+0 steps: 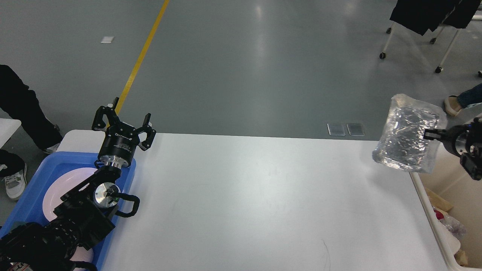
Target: Tidy desktop
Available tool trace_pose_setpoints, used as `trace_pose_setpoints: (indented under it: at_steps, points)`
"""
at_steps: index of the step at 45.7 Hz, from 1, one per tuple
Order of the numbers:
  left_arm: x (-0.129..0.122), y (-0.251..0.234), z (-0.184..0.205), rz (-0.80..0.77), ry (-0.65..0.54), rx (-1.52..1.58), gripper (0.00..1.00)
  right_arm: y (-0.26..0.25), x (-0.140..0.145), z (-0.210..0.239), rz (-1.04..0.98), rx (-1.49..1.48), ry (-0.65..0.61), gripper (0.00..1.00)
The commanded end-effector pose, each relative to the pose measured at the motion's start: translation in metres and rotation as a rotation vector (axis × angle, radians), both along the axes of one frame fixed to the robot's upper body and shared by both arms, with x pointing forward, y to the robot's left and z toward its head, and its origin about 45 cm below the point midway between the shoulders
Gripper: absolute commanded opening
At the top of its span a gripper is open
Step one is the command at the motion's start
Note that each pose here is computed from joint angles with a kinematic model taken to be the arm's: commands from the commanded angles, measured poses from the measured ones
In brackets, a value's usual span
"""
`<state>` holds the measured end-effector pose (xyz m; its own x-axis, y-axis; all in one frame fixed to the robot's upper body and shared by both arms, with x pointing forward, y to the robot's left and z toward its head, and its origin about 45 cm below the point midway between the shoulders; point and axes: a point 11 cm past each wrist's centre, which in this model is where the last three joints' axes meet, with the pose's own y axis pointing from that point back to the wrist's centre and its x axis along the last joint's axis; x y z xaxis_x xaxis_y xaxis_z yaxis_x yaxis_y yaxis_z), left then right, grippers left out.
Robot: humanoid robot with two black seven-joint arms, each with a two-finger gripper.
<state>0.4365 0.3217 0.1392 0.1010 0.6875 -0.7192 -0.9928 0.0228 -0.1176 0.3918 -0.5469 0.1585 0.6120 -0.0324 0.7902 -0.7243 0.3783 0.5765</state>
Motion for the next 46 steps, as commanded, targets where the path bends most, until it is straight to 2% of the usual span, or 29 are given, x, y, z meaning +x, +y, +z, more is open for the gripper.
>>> trace_pose_setpoints:
  at_steps: [1,8,17,18,19,20,31,46]
  points:
    - [0.0,0.0,0.0,0.0,-0.001,-0.001,0.97,-0.011,-0.022,-0.02,-0.082,-0.017,-0.021,0.0]
    - [0.0,0.0,-0.001,0.0,0.001,0.001,0.97,-0.032,-0.046,-0.029,-0.217,-0.09,-0.007,0.0]
    - [0.0,0.0,-0.001,0.001,0.001,0.0,0.97,-0.039,-0.058,-0.035,-0.293,-0.077,-0.02,0.0]
    - [0.0,0.0,0.0,0.0,0.0,0.001,0.97,-0.04,-0.061,-0.037,-0.299,-0.075,-0.015,0.16]
    - [0.0,0.0,-0.001,0.001,0.001,0.0,0.97,-0.04,-0.063,-0.038,-0.301,-0.072,-0.013,0.48]
    - [0.0,0.0,-0.001,0.0,0.001,0.001,0.97,-0.04,-0.065,-0.04,-0.304,-0.069,-0.01,0.99]
    - [0.0,0.0,-0.001,0.001,0.001,0.0,0.97,-0.041,-0.069,-0.044,-0.321,-0.05,-0.013,1.0]
    - [0.0,0.0,0.0,0.0,0.0,0.001,0.97,-0.025,-0.059,-0.05,-0.299,-0.028,-0.018,1.0]
